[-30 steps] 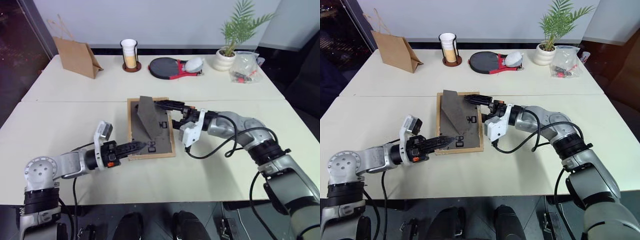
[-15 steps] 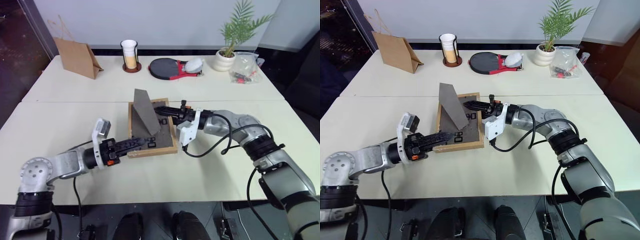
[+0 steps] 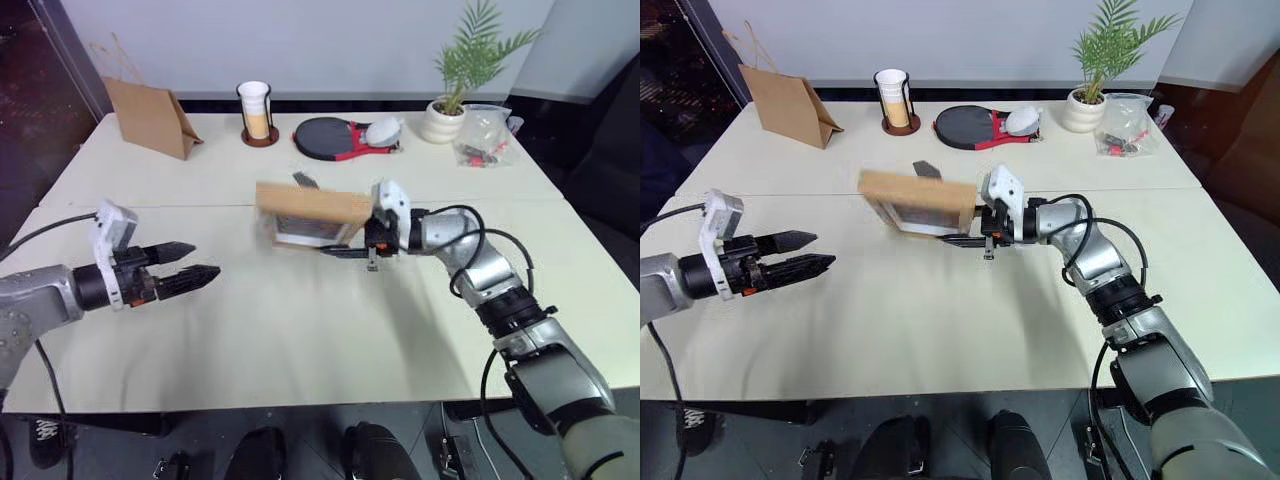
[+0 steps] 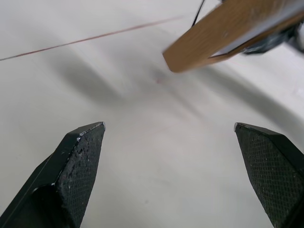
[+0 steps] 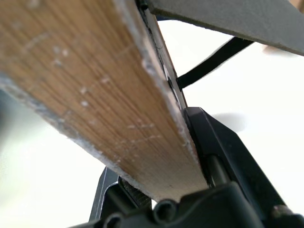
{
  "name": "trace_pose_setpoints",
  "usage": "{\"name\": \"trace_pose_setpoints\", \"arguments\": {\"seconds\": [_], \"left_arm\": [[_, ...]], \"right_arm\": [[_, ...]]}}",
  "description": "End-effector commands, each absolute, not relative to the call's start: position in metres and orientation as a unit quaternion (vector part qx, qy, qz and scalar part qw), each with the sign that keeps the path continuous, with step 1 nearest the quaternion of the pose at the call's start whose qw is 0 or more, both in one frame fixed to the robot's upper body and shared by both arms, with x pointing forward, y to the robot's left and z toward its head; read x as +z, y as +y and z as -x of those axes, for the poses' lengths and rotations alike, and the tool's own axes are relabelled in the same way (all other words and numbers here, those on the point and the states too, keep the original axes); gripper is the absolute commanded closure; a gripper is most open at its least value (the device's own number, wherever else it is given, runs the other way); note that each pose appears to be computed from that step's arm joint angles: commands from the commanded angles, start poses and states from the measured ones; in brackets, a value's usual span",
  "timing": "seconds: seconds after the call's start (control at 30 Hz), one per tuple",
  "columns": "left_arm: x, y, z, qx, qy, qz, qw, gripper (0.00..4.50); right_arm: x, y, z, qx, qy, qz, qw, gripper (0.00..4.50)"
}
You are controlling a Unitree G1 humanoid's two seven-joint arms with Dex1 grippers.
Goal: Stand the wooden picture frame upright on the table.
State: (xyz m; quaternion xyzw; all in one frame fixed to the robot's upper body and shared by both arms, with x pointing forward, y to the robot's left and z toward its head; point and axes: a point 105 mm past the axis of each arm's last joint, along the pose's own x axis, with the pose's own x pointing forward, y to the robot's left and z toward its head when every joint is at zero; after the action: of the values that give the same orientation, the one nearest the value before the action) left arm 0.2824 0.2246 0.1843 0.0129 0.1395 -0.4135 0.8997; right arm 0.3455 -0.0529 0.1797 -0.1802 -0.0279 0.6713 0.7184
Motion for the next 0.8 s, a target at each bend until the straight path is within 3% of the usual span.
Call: {"name": "trace_pose_setpoints", "arguments": {"seconds": [0.03, 0.43, 0.67, 0.8], "left_arm": [[0.179, 0.218, -0.285, -0.424, 0.128, -0.062, 0.894, 0.02], [0.177, 0.203, -0.296, -0.427, 0.102, -0.076, 0.895, 0.02], [0.175, 0.200, -0.298, -0.436, 0.106, -0.082, 0.890, 0.00], [0.176, 0.200, -0.294, -0.447, 0.106, -0.085, 0.884, 0.00]], "right_arm": [[0.180, -0.054, -0.354, 0.701, 0.033, 0.098, 0.705, 3.26], [0.133, -0.047, -0.374, 0.685, 0.172, 0.018, 0.708, 3.26], [0.137, -0.067, -0.384, 0.652, 0.176, 0.010, 0.738, 0.04], [0.147, -0.106, -0.390, 0.609, 0.148, 0.068, 0.776, 0.04]]}}
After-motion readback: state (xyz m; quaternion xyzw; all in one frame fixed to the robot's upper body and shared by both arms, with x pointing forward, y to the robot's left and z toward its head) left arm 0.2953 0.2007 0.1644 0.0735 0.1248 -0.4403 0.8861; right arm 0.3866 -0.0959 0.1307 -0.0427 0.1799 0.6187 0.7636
